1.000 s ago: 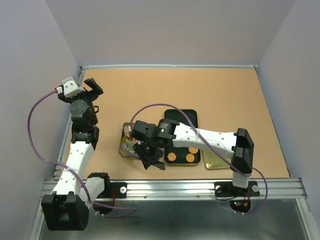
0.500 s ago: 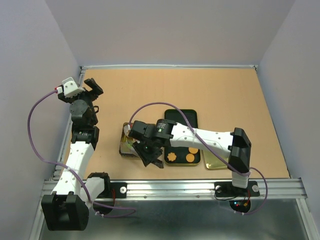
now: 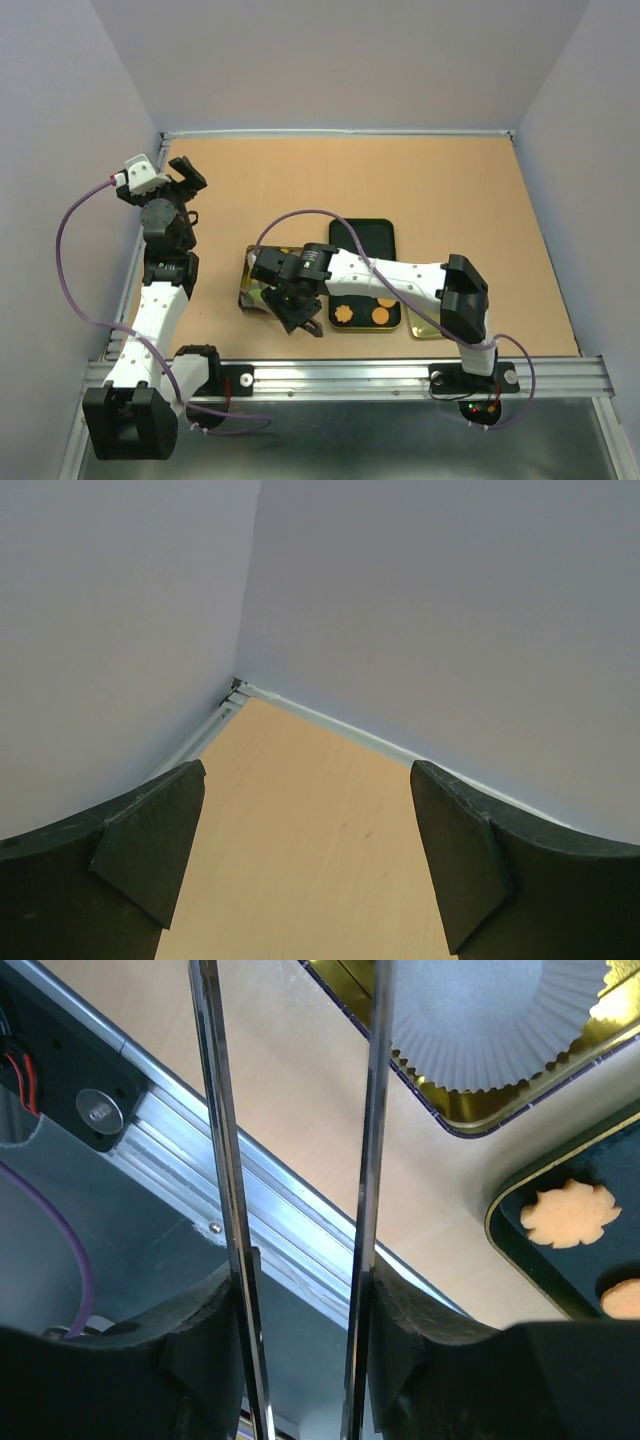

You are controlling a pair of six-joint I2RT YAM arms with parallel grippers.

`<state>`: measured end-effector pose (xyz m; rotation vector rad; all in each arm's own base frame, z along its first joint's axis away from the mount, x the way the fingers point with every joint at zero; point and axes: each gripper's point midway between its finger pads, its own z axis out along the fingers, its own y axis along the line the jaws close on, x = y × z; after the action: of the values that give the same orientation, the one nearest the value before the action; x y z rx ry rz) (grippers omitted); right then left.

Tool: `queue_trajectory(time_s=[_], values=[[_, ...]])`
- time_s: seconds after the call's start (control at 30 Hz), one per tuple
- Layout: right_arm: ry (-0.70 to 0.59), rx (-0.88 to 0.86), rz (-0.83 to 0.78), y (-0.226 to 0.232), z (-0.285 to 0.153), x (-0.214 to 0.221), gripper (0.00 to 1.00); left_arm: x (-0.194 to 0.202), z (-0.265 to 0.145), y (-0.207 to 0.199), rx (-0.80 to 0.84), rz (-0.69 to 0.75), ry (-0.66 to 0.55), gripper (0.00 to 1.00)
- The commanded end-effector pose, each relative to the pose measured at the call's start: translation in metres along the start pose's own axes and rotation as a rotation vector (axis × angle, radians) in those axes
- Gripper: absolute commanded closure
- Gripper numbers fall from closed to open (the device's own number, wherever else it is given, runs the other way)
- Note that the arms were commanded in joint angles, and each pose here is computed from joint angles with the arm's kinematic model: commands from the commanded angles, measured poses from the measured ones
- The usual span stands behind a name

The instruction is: Pack the cookies

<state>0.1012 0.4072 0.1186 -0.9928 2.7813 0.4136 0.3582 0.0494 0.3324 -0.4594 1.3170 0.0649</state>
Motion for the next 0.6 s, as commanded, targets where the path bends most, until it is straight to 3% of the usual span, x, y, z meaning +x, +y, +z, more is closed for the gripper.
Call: queue_trajectory(time_s=[0.0, 0.1, 0.37, 0.57], values=[[-0.098, -0.043, -0.013, 0.015, -0.015, -0.028, 0.5, -0.015, 0.0, -0.003, -0.001, -0.006, -0.048, 0.05], [-0.124, -0.04, -0.011, 0.014, -0.023, -0.032, 0.45, -0.016, 0.0, -0.002, -0.004, -0.005, -0.05, 0.05], [-0.185, -0.009, 0.006, 0.006, -0.047, -0.041, 0.44, -0.019, -0.001, -0.001, -0.008, -0.001, -0.058, 0.05], [-0.25, 0.093, 0.117, -0.049, -0.091, -0.03, 0.43, -0.021, -0.002, -0.001, -0.007, -0.001, -0.064, 0.05]])
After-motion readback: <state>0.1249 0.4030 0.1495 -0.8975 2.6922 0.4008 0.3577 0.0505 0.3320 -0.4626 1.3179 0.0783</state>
